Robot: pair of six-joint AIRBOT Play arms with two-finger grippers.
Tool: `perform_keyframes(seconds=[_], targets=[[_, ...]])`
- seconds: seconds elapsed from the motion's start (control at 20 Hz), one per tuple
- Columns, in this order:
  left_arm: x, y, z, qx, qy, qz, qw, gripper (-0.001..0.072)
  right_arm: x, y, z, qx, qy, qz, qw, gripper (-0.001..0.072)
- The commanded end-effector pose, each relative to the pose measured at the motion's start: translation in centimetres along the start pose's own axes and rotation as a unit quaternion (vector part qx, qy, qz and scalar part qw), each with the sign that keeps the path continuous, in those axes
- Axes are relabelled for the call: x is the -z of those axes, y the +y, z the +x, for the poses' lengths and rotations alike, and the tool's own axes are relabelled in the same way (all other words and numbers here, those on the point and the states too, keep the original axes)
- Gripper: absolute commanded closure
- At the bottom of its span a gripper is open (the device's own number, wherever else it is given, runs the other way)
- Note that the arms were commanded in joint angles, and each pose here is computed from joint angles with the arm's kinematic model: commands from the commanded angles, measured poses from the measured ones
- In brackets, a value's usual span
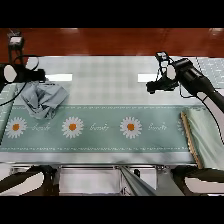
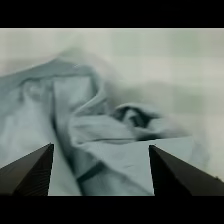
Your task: Fold the shirts.
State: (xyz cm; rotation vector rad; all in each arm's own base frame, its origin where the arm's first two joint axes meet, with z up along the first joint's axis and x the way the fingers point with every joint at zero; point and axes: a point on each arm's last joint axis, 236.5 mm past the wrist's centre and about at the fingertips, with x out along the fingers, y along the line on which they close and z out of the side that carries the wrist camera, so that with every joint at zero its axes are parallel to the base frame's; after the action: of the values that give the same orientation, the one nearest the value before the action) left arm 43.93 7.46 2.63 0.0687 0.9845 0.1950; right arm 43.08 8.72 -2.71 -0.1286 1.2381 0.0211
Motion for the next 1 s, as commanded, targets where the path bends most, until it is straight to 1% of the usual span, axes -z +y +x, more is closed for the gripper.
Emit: perform_keyframes(seconds=[0.0,0.1,0.2,0.25,0.3,0.35,0.5,0.65,0.8,0.95], targets=[[8.8,4.9,3.2,-0.041,0.176,-0.066,0.981,0.0007,-0.1,-0.4,0.0,0.008,-0.002,-0.006,1.0,0.0081],[13.8,5.5,4.3,-0.049,0.278,-0.076,0.956,0.0007,0.0,-0.4,0.0,0.008,0.0,-0.005,1.0,0.0081],[16.7,5.1,4.8,-0.048,0.336,-0.087,0.937,0.0009,0.7,-0.5,0.0,0.01,0.015,-0.004,1.0,0.0081],[17.3,4.8,4.9,-0.043,0.35,-0.086,0.932,0.0033,1.0,-0.4,0.0,0.009,0.022,-0.003,1.0,0.0081],[17.5,4.3,4.8,-0.032,0.355,-0.083,0.931,0.0338,1.2,-0.3,-0.1,0.007,0.026,-0.001,1.0,0.0081],[17.1,3.4,4.6,-0.008,0.351,-0.076,0.933,0.0677,1.4,-0.4,-0.3,0.007,0.029,0.0,1.0,0.0081],[12.8,1.4,3.0,0.049,0.287,-0.083,0.953,0.0681,1.2,-0.6,-2.5,0.003,0.015,0.005,1.0,0.0081],[4.1,0.1,-2.0,0.098,0.128,-0.128,0.979,0.0681,-0.2,-1.2,-7.3,-0.004,-0.043,0.013,0.999,0.0082],[-2.6,-0.4,-9.6,0.137,-0.02,-0.153,0.978,0.0681,-0.9,-1.8,-12.5,-0.014,-0.103,0.022,0.994,0.0082],[-6.6,-1.2,-17.9,0.175,-0.131,-0.138,0.966,0.0681,-0.9,-1.9,-17.8,-0.037,-0.161,0.034,0.986,0.0082]])
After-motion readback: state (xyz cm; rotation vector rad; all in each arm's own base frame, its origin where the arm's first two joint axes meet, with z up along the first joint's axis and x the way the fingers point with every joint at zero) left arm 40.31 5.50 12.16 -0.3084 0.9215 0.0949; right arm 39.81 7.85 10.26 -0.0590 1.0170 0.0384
